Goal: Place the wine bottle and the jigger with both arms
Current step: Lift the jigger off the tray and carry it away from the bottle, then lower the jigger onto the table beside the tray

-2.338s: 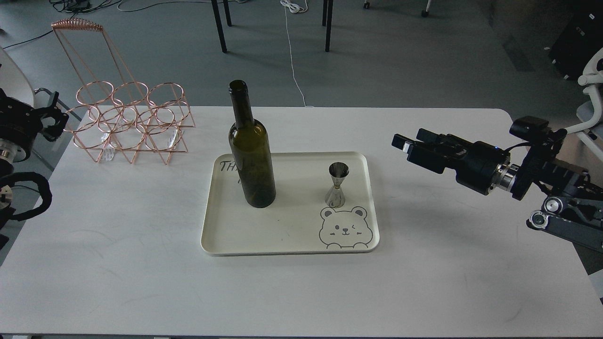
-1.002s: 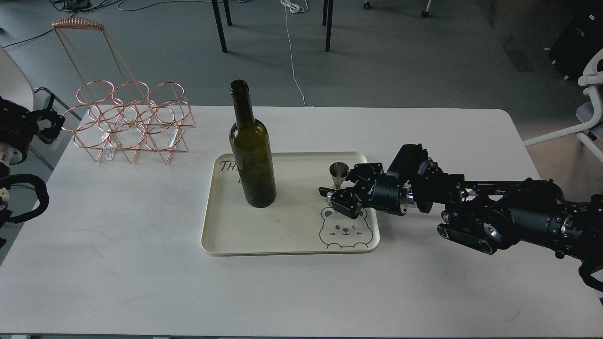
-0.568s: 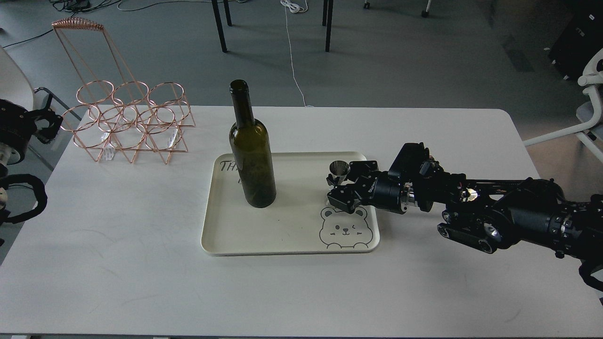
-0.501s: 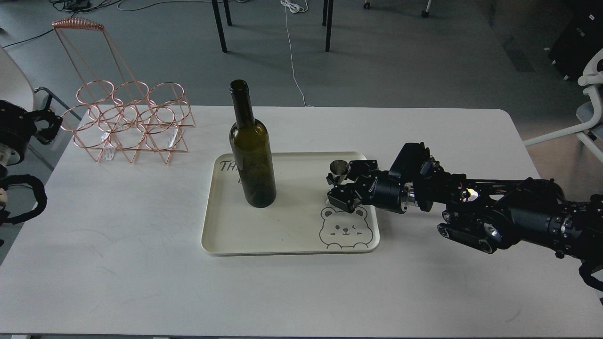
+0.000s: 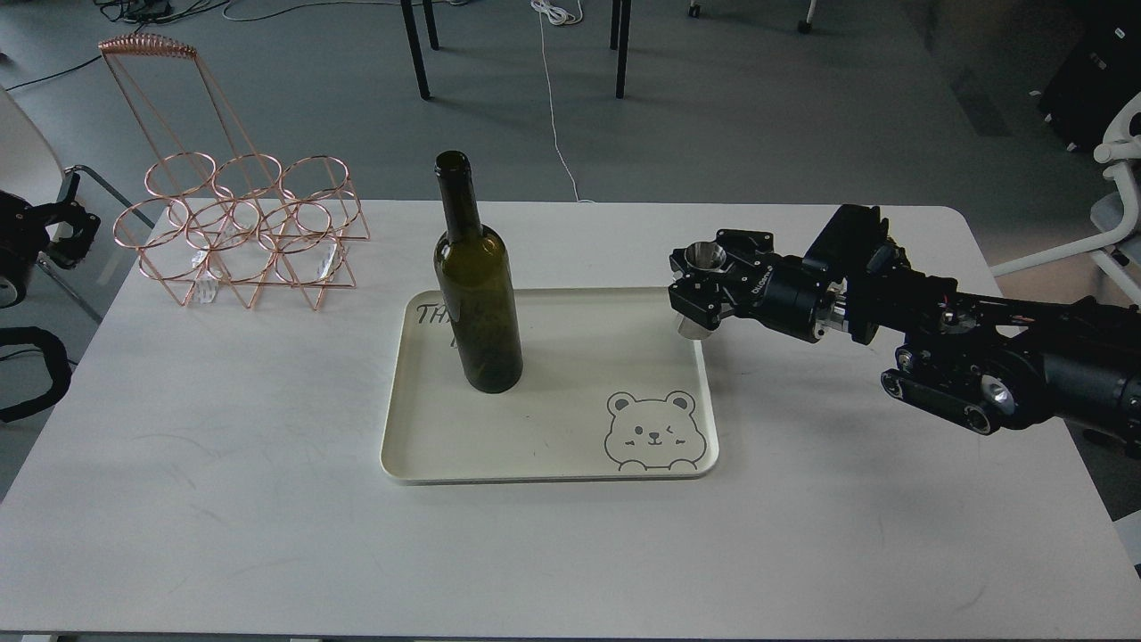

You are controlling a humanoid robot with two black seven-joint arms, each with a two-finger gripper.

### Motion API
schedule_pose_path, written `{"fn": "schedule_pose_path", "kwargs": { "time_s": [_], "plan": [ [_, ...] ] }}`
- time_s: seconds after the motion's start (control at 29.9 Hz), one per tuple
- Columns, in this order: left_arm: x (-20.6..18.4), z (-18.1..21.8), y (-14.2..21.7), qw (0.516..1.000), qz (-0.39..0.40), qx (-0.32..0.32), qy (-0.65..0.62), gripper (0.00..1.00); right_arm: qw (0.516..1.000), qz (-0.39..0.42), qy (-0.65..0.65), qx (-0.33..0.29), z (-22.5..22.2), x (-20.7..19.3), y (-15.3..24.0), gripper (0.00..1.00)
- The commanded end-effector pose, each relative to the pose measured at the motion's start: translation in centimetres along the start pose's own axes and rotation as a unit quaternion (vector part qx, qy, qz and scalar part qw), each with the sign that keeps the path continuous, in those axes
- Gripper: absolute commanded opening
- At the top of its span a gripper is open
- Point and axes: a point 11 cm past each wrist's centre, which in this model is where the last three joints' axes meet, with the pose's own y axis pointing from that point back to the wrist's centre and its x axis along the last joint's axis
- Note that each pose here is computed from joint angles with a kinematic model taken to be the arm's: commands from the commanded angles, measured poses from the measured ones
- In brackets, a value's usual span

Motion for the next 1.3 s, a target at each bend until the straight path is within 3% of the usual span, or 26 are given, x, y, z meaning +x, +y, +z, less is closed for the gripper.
{"fn": "schedule_pose_path", "kwargs": {
  "time_s": [0.0,0.23,0.57,0.84,1.27],
  "plan": [
    [0.1,0.3,0.0,1.000,0.000,-0.001,-0.002,0.99,0.999,0.016,-0.011,-0.040,2.7,0.9,3.4,0.10],
    [0.0,0.0,0.0,1.000,-0.001,0.001,-0.001,0.99,0.992,0.024,-0.046,-0.119,6.1,-0.8,10.2,0.10],
    [0.0,-0.2,0.1,1.000,-0.001,0.004,-0.002,0.99,0.964,-0.006,-0.157,-0.214,6.1,-9.4,16.0,0.10],
    [-0.1,-0.5,0.1,1.000,-0.002,0.006,0.000,0.99,0.960,-0.015,-0.161,-0.227,6.3,-10.5,16.6,0.11],
    [-0.1,-0.5,0.1,1.000,-0.002,0.007,-0.001,0.99,0.960,-0.017,-0.163,-0.227,6.1,-10.8,16.6,0.23]
  ]
}}
